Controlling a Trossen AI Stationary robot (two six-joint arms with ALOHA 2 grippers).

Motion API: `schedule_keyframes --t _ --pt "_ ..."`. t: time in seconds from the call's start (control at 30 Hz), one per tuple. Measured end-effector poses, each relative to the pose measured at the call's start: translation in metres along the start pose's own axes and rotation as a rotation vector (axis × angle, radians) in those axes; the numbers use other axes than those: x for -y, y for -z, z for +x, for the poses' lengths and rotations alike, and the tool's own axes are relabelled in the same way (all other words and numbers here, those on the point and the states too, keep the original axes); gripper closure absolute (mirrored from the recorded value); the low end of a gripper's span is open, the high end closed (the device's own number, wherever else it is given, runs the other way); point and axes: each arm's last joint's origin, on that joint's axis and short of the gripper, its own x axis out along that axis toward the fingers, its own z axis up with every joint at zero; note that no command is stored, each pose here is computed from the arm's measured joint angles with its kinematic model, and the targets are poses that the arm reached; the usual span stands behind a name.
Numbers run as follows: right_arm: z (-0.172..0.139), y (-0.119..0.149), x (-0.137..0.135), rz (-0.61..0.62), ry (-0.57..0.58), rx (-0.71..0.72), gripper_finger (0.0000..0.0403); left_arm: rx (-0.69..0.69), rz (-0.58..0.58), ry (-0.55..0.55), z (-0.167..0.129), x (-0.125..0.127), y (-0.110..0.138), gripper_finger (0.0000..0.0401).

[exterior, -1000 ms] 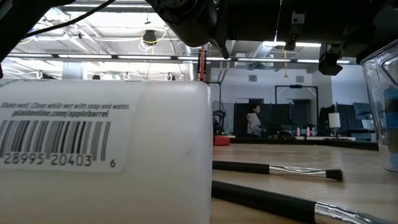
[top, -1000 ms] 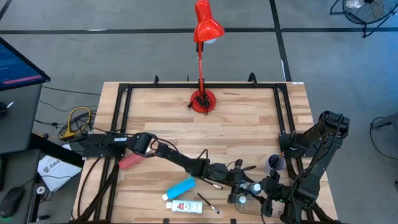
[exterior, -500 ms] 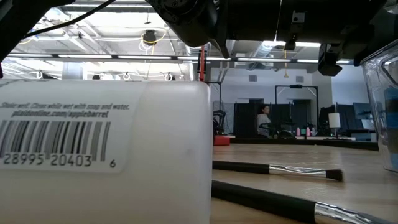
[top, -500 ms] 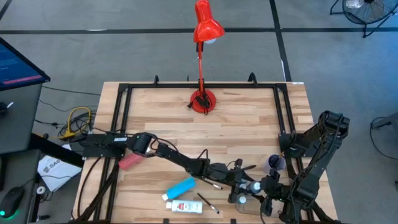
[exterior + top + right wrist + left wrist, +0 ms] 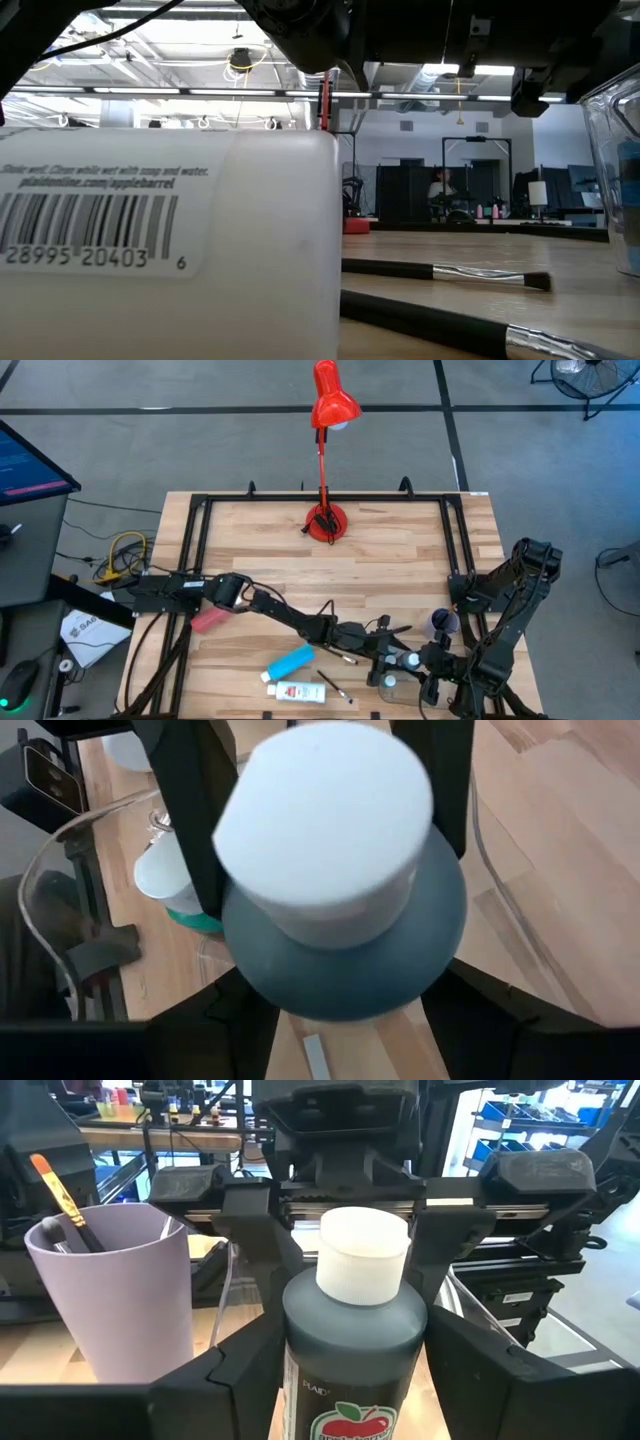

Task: Pick & Place Paint Supplies
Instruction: Adjust the black paint bottle in the transparent bin

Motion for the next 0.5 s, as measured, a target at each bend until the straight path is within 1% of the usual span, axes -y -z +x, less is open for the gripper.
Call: schedule_keyframes --t 0.2,0.5 --pt "0.0010 -0.0016 0.0018 -0.015 0.018 0.015 0.0203 0.001 0.001 -0.008 0.0000 -0.0006 -0.0001 0.0201" --pt "0.0049 -0.0007 0.0041 -0.047 0.057 0.060 0.0201 0.003 0.002 -0.034 -0.0001 -0.0013 -0.0011 0.0201"
